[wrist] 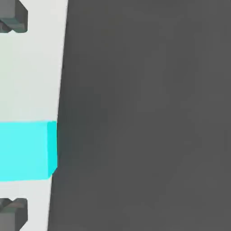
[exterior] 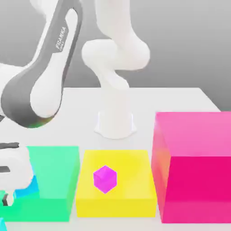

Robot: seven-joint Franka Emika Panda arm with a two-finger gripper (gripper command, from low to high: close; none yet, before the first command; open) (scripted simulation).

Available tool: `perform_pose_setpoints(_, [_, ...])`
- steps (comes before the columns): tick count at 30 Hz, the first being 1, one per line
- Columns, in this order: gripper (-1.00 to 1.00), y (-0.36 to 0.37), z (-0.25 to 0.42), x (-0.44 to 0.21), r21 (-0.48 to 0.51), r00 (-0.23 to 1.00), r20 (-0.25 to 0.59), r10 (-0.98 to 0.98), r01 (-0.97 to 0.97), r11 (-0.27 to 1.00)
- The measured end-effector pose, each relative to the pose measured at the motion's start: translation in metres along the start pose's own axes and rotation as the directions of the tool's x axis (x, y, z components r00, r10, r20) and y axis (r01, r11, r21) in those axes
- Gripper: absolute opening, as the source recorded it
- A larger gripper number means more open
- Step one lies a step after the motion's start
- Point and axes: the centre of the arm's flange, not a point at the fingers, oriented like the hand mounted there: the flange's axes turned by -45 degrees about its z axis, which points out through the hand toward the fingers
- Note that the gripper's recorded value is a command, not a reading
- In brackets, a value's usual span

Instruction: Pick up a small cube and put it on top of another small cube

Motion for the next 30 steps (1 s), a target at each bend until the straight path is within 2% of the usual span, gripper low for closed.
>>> perform_pose_setpoints(4, [0.0, 0.01, 0.066, -0.008, -0.001, 1.0, 0.028, -0.006, 0.006, 1.0])
perform_pose_setpoints(5, [-1.0, 0.01, 0.079, -0.009, 0.0, 1.0, 0.029, -0.006, 0.006, 1.0])
perform_pose_setpoints(11, [-1.0, 0.01, 0.085, -0.01, 0.002, 1.0, 0.029, -0.006, 0.006, 1.0])
perform_pose_setpoints(16, [-1.0, 0.006, 0.026, -0.008, 0.005, 1.0, 0.029, -0.003, 0.003, 1.0])
perform_pose_setpoints(24, [-1.0, -0.099, -0.034, -0.015, 0.06, 0.997, 0.025, 0.071, -0.072, 0.996])
perform_pose_setpoints(30, [-1.0, -0.185, -0.07, -0.038, 0.062, 0.995, 0.033, 0.098, -0.099, 0.993])
